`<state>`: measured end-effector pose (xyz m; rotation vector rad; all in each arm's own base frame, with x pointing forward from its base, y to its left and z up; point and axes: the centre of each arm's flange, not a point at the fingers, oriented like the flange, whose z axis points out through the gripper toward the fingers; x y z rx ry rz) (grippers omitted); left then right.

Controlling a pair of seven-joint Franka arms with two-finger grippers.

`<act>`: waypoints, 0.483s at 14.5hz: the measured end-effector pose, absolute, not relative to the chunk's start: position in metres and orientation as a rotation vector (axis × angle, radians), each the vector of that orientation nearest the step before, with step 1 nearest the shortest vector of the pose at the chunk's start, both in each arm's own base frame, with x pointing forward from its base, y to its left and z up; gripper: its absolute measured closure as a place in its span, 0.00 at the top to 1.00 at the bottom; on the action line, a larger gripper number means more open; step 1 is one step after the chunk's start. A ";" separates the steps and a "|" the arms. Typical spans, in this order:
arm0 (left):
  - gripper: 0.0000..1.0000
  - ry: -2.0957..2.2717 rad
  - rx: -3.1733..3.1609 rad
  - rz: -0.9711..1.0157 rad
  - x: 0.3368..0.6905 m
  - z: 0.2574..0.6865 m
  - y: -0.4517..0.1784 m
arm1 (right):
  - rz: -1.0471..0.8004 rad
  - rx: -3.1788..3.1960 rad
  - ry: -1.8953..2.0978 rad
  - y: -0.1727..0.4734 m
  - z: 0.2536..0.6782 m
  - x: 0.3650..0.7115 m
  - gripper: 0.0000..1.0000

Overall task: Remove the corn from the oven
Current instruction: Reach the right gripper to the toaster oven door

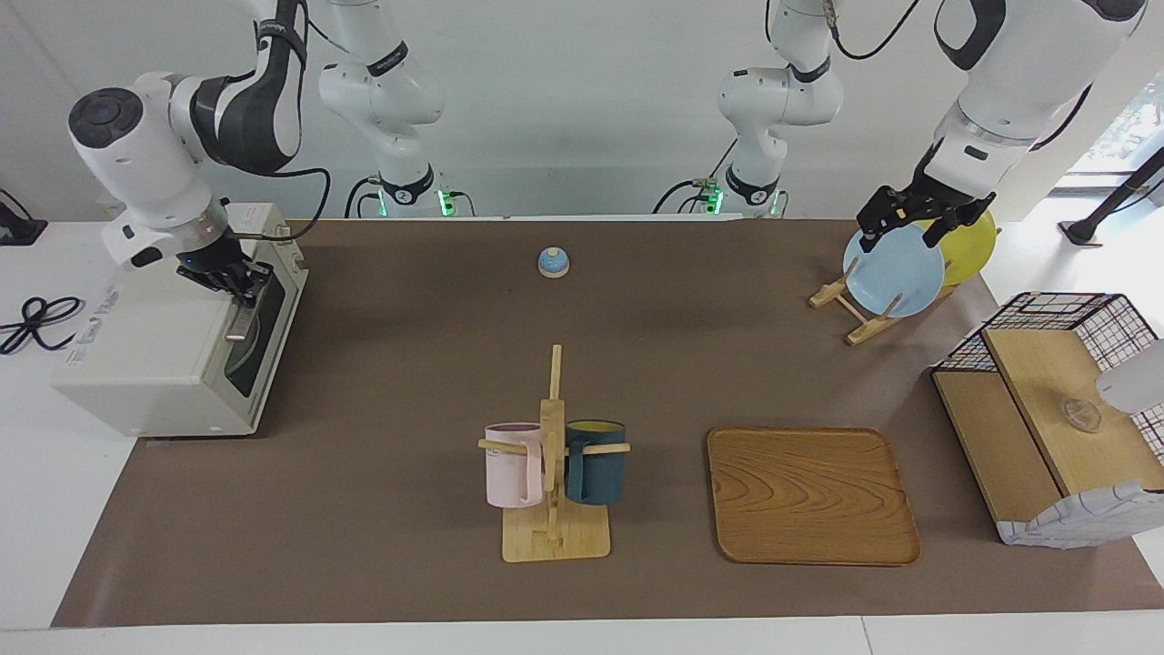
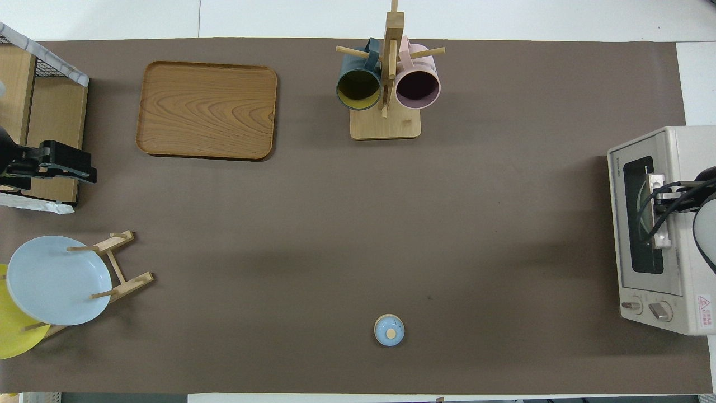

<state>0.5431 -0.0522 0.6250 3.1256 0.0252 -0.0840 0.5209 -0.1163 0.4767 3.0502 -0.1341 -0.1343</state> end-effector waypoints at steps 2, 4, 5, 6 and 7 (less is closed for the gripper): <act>1.00 0.025 3.126 -0.084 0.543 0.625 -0.052 | -0.141 3.045 -0.120 -0.117 0.474 0.521 0.01; 1.00 0.025 3.126 -0.084 0.543 0.625 -0.052 | -0.142 3.045 -0.118 -0.117 0.473 0.521 0.01; 1.00 0.025 3.126 -0.084 0.543 0.625 -0.052 | -0.142 3.045 -0.117 -0.117 0.473 0.521 0.01; 1.00 0.025 3.126 -0.084 0.543 0.625 -0.052 | -0.142 3.044 -0.115 -0.116 0.473 0.521 0.01; 1.00 0.025 3.126 -0.084 0.543 0.625 -0.052 | -0.143 3.044 -0.111 -0.115 0.473 0.521 0.01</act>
